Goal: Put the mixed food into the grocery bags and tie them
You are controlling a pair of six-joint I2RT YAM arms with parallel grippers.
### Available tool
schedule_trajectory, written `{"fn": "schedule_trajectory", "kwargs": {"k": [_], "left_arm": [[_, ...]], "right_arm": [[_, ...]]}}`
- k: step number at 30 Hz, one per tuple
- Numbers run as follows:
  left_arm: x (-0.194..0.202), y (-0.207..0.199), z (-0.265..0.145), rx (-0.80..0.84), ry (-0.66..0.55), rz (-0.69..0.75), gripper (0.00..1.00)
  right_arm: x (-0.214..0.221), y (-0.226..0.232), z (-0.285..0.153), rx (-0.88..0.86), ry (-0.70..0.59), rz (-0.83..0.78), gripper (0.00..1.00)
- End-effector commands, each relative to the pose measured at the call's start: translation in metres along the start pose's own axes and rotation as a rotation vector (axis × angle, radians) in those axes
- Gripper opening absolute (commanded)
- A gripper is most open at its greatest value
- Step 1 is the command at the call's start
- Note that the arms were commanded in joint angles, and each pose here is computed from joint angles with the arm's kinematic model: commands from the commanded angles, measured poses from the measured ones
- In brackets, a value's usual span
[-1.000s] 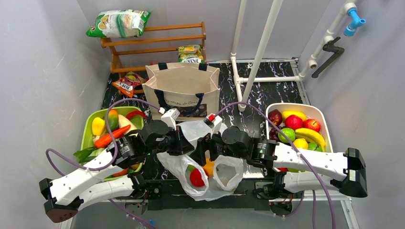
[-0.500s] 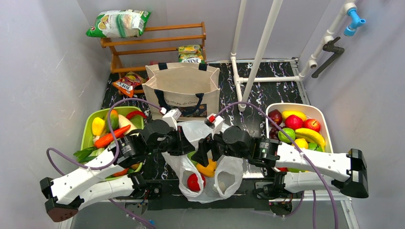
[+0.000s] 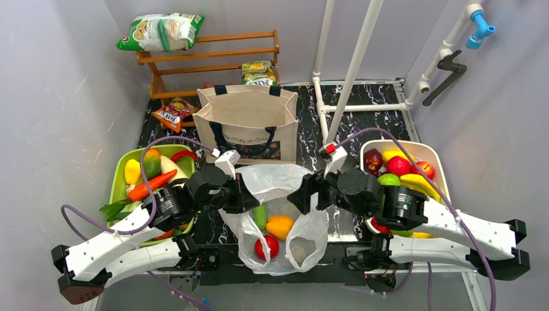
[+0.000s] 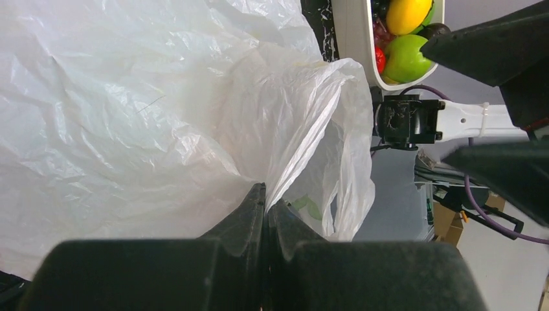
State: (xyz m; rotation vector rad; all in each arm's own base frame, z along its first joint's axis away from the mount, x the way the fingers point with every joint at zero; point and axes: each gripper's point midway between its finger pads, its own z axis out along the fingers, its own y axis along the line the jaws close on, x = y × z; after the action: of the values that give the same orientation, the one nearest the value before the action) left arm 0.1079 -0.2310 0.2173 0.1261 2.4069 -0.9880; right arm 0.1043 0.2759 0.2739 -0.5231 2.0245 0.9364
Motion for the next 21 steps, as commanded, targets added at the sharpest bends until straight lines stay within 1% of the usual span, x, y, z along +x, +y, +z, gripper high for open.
{"fn": "schedule_trajectory", "kwargs": {"k": [1, 4, 7, 8, 10, 12, 15, 17, 21], "left_arm": [[0.005, 0.013, -0.003, -0.039, -0.003, -0.007, 0.00], [0.007, 0.015, -0.003, -0.040, -0.001, -0.011, 0.00], [0.008, 0.017, -0.004, -0.044, 0.002, -0.011, 0.00], [0.008, 0.018, -0.004, -0.050, 0.002, -0.010, 0.00], [0.008, 0.017, -0.004, -0.050, 0.002, -0.007, 0.00], [0.007, 0.016, -0.005, -0.052, 0.004, -0.005, 0.00], [0.008, 0.017, -0.007, -0.051, 0.007, -0.006, 0.00], [0.009, 0.018, -0.009, -0.053, 0.005, -0.008, 0.00], [0.010, 0.022, -0.013, -0.055, -0.006, -0.015, 0.00]], "right_arm": [[0.006, -0.066, -0.027, 0.304, -0.040, 0.049, 0.91], [0.011, -0.103, -0.048, 0.469, -0.069, 0.077, 0.93], [0.011, -0.118, -0.057, 0.521, -0.080, 0.086, 0.96], [0.019, -0.132, -0.055, 0.563, -0.018, 0.098, 0.97], [0.026, -0.152, -0.055, 0.636, 0.055, 0.153, 0.98], [0.029, -0.172, -0.061, 0.733, 0.097, 0.216, 0.98], [0.025, -0.193, -0.073, 0.839, 0.086, 0.270, 0.97], [0.024, -0.204, -0.081, 0.898, 0.061, 0.311, 0.95], [0.031, -0.221, -0.087, 0.958, 0.009, 0.406, 0.90]]}}
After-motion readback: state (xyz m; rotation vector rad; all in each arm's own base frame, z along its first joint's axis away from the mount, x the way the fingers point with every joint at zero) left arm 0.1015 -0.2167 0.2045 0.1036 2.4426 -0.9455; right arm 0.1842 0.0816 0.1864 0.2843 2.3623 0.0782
